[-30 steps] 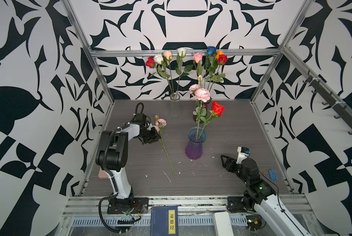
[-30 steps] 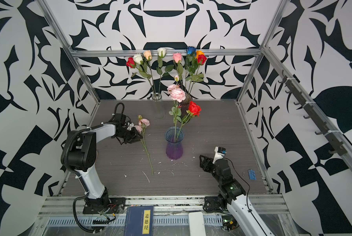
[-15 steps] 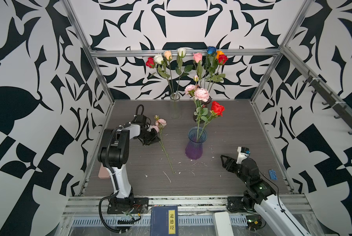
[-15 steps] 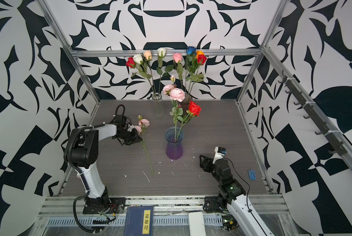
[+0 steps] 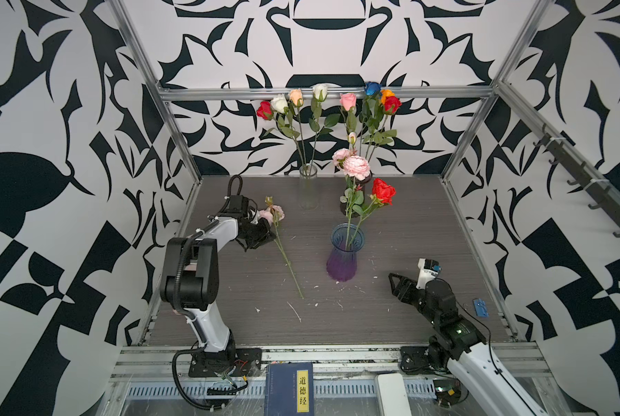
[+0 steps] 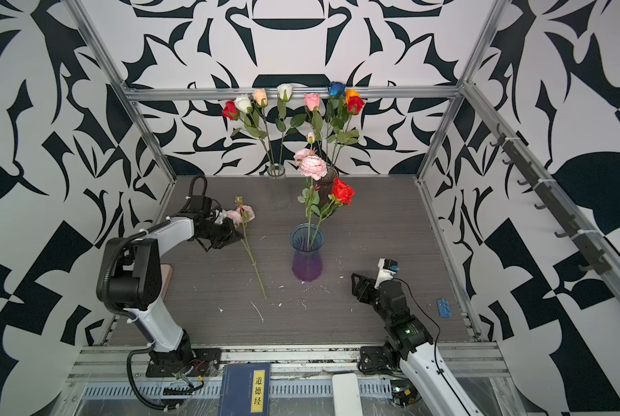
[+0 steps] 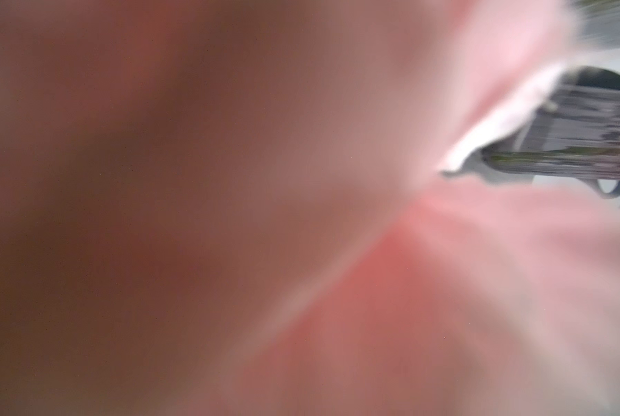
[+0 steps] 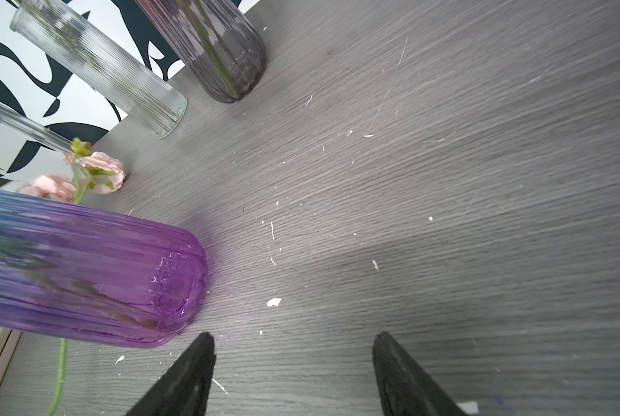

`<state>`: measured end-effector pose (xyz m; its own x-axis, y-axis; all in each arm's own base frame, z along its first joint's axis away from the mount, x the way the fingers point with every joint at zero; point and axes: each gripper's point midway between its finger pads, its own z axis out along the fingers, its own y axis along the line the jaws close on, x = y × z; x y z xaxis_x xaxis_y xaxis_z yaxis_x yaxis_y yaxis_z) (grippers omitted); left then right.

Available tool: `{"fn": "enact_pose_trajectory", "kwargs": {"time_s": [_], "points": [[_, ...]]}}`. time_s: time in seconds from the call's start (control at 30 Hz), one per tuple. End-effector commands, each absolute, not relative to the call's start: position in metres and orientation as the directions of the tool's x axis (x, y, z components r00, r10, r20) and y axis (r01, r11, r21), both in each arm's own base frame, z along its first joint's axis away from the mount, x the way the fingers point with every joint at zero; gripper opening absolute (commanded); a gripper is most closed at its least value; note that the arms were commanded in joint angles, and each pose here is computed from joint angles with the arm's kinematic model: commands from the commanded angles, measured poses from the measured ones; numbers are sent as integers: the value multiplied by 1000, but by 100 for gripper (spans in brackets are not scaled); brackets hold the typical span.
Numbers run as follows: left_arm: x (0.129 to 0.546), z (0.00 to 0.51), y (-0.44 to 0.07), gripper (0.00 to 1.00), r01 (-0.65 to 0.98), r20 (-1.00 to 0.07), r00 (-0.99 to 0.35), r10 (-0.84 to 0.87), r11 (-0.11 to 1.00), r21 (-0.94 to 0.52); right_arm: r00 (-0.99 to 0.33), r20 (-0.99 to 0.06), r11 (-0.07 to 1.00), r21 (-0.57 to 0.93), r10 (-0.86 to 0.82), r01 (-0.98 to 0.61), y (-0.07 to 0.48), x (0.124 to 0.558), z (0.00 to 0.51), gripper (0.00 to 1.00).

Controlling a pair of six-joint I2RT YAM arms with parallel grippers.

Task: Arrange the flowers into the vase
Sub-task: 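Lift the pink rose up off the table with the left gripper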

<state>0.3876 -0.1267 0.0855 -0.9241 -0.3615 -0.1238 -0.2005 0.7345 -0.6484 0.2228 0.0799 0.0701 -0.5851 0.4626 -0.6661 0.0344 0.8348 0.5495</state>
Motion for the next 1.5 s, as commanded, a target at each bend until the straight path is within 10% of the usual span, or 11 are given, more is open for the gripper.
{"fn": "enact_pose_trajectory", "kwargs": {"time_s": [0.0,1.03,1.47], "points": [[386,117,-125,0,-159,-180,-915,-361,732,-662,-589,-664,841,540,460,48,78,221,67,73],[315,460,-191,0,531,-708,-481,-517,471,-704,-624,-653,835,551,429,-2,89,222,66,73],[326,486,-240,0,634,-826,-309,-471,546,-548,-632,-643,839,544,432,20,87,221,63,73]]}}
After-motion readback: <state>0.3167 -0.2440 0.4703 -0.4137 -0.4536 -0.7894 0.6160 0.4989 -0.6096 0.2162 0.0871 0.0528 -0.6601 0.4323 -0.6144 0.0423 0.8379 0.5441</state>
